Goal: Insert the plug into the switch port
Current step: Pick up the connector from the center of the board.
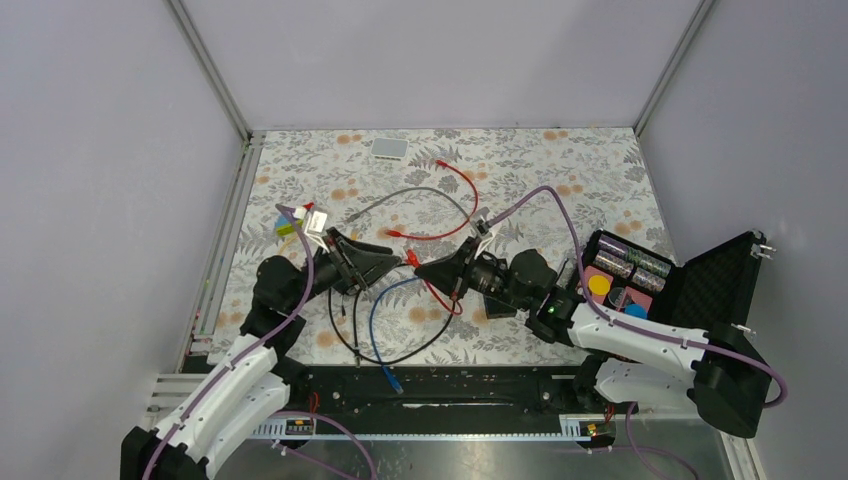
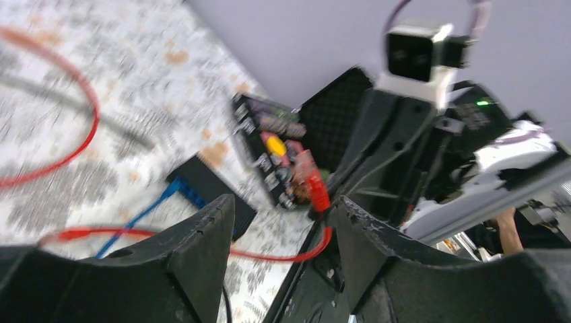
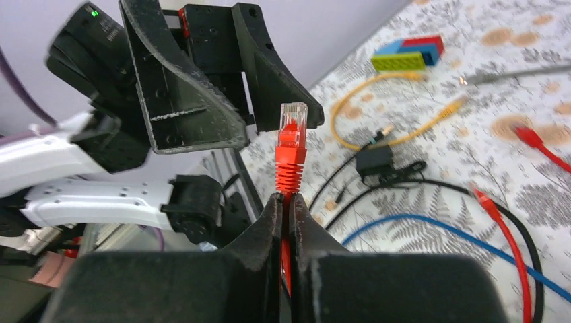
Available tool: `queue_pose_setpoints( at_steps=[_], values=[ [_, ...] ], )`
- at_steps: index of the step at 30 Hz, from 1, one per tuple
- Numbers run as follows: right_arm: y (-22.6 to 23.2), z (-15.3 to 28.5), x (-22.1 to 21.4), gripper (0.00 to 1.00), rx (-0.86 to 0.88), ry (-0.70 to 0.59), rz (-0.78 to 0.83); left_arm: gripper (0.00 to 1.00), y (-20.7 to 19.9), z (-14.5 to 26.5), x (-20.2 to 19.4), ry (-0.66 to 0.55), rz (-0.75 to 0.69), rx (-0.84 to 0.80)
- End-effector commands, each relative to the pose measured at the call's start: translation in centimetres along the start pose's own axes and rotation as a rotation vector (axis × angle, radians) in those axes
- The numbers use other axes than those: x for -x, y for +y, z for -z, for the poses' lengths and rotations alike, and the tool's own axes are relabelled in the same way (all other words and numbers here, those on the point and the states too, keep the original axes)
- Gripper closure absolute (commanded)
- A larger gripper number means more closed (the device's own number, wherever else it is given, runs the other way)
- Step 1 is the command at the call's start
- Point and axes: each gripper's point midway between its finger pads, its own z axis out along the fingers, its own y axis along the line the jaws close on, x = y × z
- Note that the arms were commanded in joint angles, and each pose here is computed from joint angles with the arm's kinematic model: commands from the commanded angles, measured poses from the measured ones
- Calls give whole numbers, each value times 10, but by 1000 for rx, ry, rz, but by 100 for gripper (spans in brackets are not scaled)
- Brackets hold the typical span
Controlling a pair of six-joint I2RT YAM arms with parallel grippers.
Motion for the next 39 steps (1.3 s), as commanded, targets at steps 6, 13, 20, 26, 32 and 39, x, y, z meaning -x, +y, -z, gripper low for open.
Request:
queue_pose_setpoints(
  at_steps=[6, 13, 20, 26, 32, 39],
  values=[
    [62, -1, 59, 100, 271, -178, -45, 47, -91, 6, 28, -89, -123, -495],
    [70, 0, 64, 100, 324, -207, -62, 50, -93, 0, 21, -70, -91, -529],
    [61, -6, 52, 100, 306, -173, -89, 85, -94, -1, 24, -86, -93, -522],
    [49, -9, 47, 78, 268, -163, -120, 100, -79, -11, 25, -83, -93, -430],
    [34, 3, 47, 53, 195, -182, -117, 100, -47, -25, 48, -115, -174, -159],
    [8, 41, 61, 46, 6, -270, -47, 100, 12, 1, 118, -95, -521, 436]
  ],
)
